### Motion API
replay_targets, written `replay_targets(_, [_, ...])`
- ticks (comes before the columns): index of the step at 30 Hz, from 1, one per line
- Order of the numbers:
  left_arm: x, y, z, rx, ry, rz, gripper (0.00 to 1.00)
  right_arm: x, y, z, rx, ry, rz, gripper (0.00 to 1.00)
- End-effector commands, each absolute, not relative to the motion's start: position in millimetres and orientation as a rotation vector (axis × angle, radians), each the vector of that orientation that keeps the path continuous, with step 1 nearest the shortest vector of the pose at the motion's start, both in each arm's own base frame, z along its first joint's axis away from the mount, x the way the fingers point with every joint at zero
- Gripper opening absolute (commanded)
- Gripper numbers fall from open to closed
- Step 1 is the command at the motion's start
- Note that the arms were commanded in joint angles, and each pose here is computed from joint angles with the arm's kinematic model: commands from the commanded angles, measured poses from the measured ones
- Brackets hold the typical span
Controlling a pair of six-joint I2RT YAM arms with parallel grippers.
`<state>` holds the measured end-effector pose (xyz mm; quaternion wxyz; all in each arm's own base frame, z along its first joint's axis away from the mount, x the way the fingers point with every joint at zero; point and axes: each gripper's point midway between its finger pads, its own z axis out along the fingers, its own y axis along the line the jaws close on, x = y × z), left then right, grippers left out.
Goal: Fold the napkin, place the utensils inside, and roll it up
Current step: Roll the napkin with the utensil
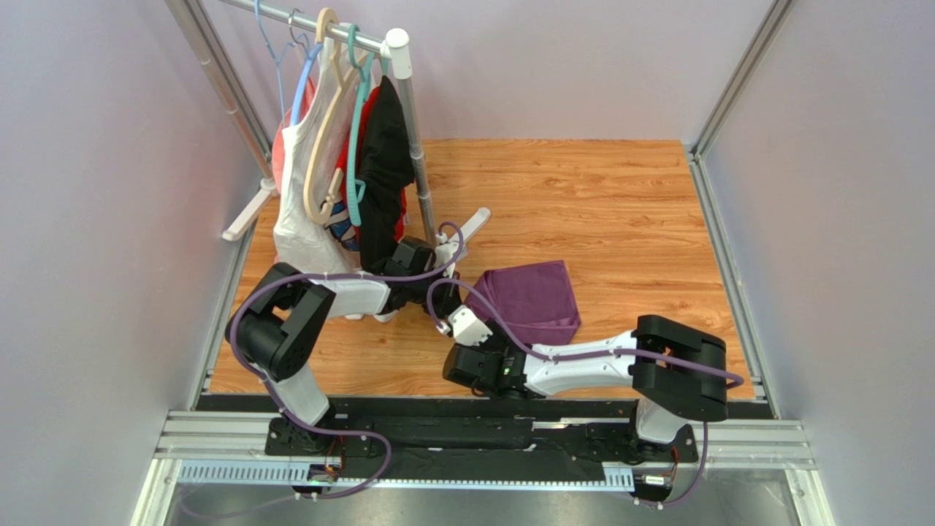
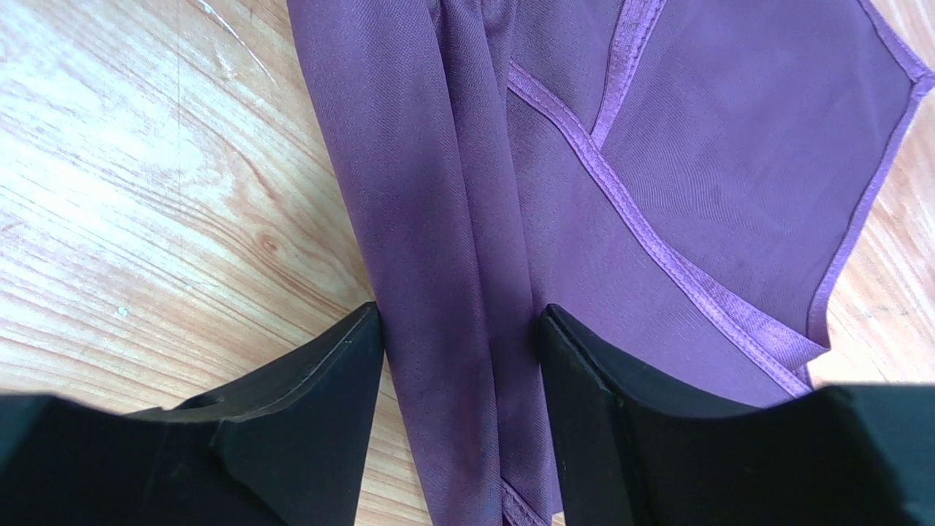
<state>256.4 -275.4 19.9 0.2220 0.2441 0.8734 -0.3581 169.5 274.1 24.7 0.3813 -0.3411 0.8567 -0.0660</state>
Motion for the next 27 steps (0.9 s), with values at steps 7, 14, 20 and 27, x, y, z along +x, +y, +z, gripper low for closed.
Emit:
replay_targets(7, [249,-260,7,0.704,2.468,-0.911,0.0,137,244,-29,-0.977,2.463,-0.085,0.42])
replay_targets(14, [249,-261,30,0.688,2.358,-0.938,0.07,123,254,-32,-0.962,2.562,0.174,0.2])
replay_targets(20, [246,-257,51,0.654,2.272,-0.938,0.5,118,262,-30,-0.934,2.617,0.406,0.09])
replay_targets(27, [241,-251,81,0.619,2.152,-0.936,0.86,112,276,-24,-0.986,2.646,0.648,0.04])
